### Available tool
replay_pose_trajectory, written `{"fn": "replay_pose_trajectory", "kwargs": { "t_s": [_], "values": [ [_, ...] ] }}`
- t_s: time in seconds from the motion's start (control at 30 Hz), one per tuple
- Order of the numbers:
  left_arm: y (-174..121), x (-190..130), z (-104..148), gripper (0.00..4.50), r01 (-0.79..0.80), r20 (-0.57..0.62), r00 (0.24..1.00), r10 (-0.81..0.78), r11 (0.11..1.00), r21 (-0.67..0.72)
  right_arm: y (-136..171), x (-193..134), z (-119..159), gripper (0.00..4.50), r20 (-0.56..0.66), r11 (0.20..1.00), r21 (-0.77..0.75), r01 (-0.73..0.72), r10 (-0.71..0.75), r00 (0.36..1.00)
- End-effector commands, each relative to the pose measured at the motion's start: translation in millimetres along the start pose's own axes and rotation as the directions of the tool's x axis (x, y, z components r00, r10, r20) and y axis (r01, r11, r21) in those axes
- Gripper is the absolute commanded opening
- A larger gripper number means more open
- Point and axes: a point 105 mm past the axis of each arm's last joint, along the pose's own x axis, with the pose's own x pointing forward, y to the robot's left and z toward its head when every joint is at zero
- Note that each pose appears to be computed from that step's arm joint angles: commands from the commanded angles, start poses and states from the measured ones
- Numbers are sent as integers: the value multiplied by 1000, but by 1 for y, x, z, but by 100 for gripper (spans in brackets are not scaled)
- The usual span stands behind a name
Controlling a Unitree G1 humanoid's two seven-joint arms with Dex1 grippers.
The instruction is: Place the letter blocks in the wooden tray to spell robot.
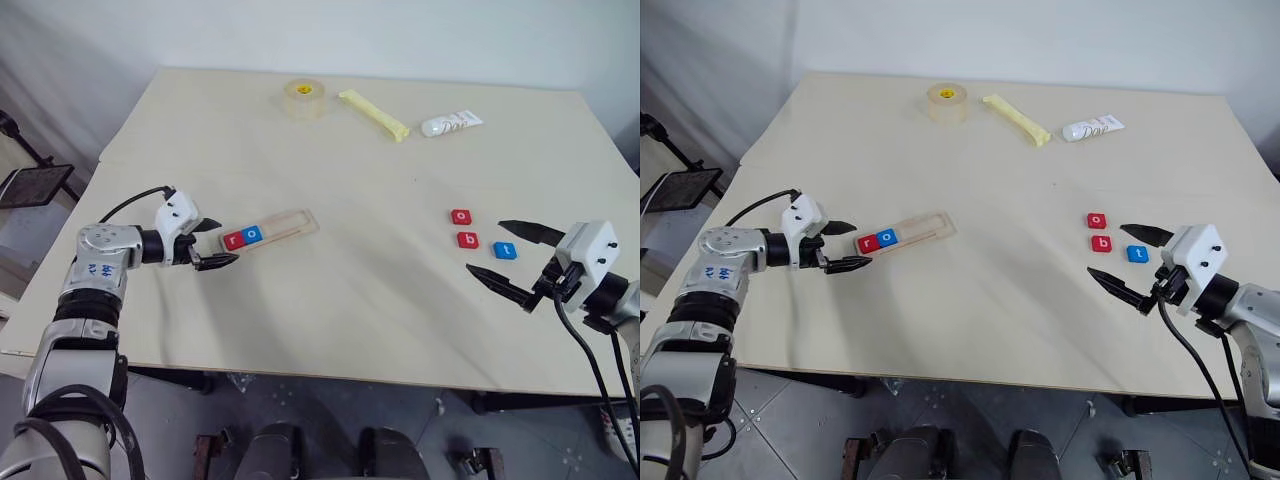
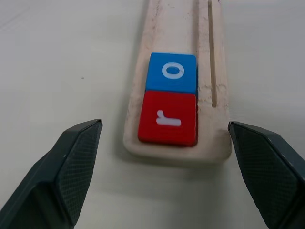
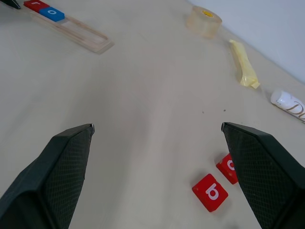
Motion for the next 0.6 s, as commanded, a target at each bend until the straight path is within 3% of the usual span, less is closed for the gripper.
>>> {"fn": "replay_pose_trajectory", "kwargs": {
  "t_s": [0.03, 0.57, 0.6],
  "values": [
    [2, 5, 9, 450, 23, -10, 1000, -22, 999, 40, 0, -8, 10, 448, 34, 999, -17, 39, -38, 999],
    [-6, 12, -16, 450, 125, -244, 964, -109, 991, 49, 4, -8, 3, 448, 28, 997, 5, 79, -79, 996],
    [-7, 12, -21, 431, 133, -280, 953, -113, 990, 52, 4, -7, 3, 450, 28, 997, 5, 80, -80, 996]
  ]
}}
